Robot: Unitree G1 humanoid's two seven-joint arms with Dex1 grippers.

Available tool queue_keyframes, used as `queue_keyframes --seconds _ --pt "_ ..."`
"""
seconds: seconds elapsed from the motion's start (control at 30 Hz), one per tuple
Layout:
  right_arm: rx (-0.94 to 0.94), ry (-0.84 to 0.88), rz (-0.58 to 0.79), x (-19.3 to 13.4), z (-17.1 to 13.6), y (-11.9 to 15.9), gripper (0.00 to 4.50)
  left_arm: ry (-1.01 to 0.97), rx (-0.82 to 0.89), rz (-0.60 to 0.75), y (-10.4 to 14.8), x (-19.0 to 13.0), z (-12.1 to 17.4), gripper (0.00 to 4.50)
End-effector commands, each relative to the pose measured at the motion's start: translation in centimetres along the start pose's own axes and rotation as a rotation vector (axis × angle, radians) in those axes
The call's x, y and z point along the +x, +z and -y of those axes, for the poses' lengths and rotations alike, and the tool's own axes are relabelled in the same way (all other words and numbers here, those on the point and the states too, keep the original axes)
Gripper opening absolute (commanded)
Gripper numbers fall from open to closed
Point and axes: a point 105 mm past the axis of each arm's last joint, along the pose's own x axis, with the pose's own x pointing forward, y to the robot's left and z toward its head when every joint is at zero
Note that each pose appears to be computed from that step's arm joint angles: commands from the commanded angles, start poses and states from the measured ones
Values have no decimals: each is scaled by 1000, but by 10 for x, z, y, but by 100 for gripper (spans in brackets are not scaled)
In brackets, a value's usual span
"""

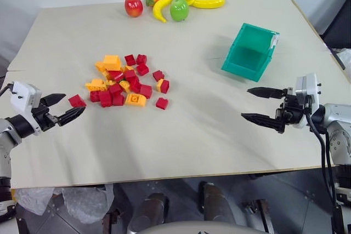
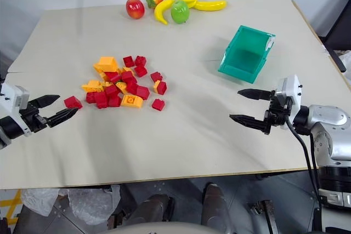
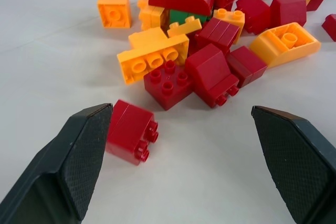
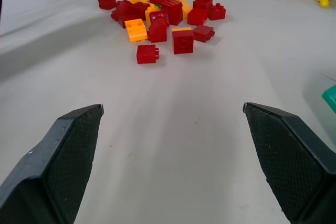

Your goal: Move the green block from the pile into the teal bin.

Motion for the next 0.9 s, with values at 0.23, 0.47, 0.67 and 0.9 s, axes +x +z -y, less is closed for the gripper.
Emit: queue_keyframes --seconds 0.23,0.47,0.67,0.9 --pt "-78 15 33 -3 -2 24 446 57 40 51 10 -4 -8 450" --pt "-93 18 68 3 -3 35 446 163 95 136 32 -7 -20 450" --pt "-107 47 106 10 -7 46 449 162 128 156 35 -4 -25 431" --pt "-115 127 147 26 -11 58 450 111 109 140 44 38 -40 270"
